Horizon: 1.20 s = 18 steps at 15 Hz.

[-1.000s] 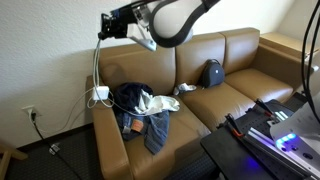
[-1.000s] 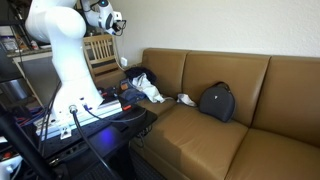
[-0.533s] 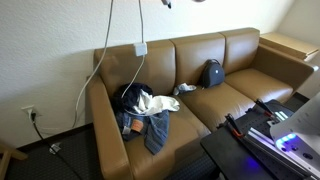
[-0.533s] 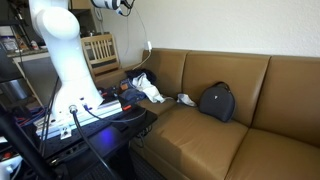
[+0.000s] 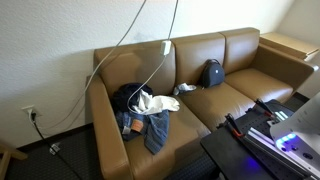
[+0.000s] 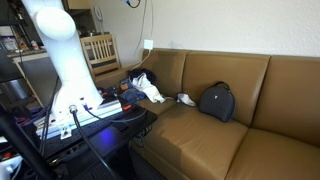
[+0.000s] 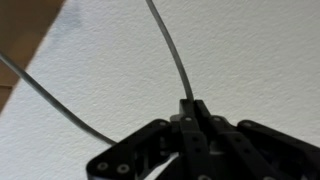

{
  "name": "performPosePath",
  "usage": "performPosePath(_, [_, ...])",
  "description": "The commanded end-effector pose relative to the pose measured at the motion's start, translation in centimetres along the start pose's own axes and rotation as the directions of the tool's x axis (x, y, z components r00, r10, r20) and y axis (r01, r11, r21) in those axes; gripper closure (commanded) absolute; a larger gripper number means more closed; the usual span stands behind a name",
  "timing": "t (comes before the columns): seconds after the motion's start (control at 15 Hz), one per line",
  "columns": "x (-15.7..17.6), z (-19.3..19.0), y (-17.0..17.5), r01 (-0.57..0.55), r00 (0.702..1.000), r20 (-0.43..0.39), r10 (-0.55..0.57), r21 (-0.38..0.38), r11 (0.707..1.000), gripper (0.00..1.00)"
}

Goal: Straighten the charging cable.

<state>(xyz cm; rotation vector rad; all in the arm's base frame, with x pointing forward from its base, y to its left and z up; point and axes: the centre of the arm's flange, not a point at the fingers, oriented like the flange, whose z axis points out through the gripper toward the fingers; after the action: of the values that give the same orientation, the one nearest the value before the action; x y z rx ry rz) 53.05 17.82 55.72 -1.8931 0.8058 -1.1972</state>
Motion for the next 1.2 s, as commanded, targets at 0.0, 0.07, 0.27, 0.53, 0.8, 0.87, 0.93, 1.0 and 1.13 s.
performPosePath(0.0, [1.9, -3.7, 8.5, -0.141, 0.985, -0.118, 0.128, -0.111, 0.984, 0.98])
performPosePath(0.07, [2.8, -4.4, 10.5, -0.178, 0.976, -0.151, 0.156, -0.145, 0.973, 0.98])
performPosePath(0.27, [5.6, -6.9, 17.1, -0.263, 0.948, -0.243, 0.204, -0.239, 0.935, 0.98])
performPosePath(0.53, [6.8, -8.8, 25.5, -0.292, 0.947, -0.231, 0.223, -0.328, 0.898, 0.98])
performPosePath(0.8, [3.9, -8.3, 30.2, -0.338, 0.941, -0.145, 0.306, -0.354, 0.872, 0.98])
performPosePath(0.87, [3.0, -8.3, 30.8, -0.36, 0.933, -0.128, 0.337, -0.355, 0.863, 0.98])
performPosePath(0.93, [2.2, -8.3, 31.2, -0.377, 0.926, -0.115, 0.36, -0.358, 0.854, 0.98])
performPosePath(1.0, [1.5, -8.3, 31.7, -0.377, 0.925, -0.102, 0.366, -0.37, 0.849, 0.98])
performPosePath(1.13, [0.4, -8.3, 32.6, -0.284, 0.956, -0.051, 0.288, -0.406, 0.869, 0.98])
